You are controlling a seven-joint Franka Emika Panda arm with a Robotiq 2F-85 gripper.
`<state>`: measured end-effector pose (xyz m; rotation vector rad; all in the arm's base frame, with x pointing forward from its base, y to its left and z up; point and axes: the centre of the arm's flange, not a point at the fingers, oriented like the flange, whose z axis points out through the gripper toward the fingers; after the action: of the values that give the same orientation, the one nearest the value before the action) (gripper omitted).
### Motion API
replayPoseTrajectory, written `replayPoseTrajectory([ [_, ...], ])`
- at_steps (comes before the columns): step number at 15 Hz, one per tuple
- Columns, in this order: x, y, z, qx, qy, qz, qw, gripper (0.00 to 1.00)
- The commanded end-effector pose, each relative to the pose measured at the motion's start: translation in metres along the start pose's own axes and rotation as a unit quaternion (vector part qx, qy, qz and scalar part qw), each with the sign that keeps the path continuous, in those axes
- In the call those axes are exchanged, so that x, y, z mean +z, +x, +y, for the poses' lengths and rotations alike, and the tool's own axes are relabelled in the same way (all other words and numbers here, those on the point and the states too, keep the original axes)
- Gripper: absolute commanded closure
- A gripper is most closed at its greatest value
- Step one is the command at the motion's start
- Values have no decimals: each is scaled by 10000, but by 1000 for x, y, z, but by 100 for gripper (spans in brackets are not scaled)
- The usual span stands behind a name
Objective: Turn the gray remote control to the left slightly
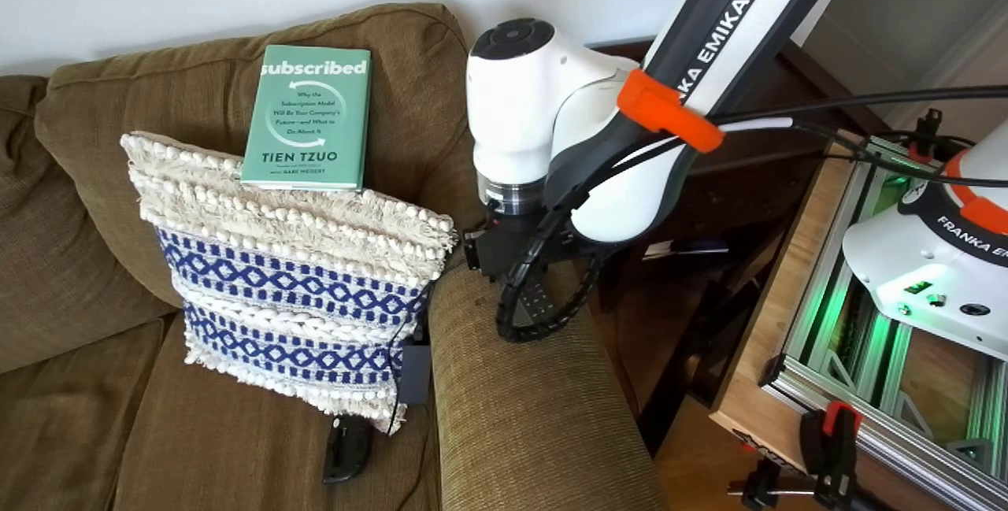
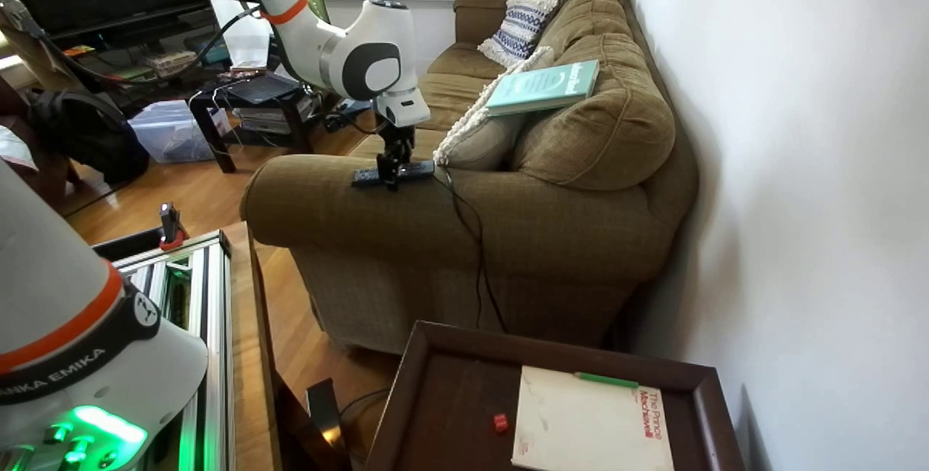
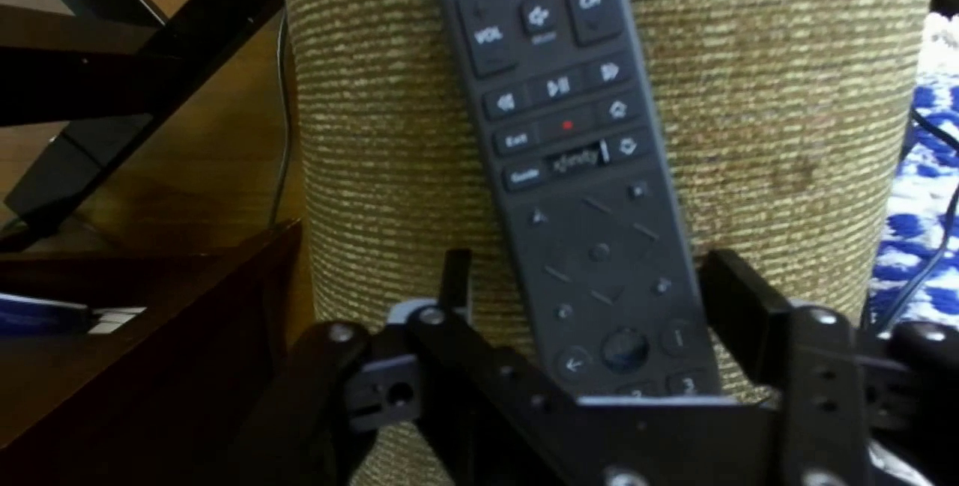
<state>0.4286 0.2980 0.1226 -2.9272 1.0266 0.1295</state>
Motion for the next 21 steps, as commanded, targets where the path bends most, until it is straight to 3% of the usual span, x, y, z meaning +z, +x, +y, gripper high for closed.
replayPoseTrajectory([
  [1, -2, -7, -7, 333, 143, -201, 9991, 35],
  [3, -2, -4, -9, 444, 228, -250, 9984, 34],
  [7, -3, 7, -8, 827, 424, -302, 9952, 43],
  [11, -5, 15, -7, 1168, 580, -305, 9910, 45],
  [13, -5, 16, -7, 1225, 600, -323, 9901, 35],
  [14, -5, 15, -7, 1203, 611, -318, 9903, 22],
  [17, -9, 10, -8, 1028, 559, -325, 9926, 4],
  [21, -28, -10, -10, 455, 464, -270, 9975, 0],
])
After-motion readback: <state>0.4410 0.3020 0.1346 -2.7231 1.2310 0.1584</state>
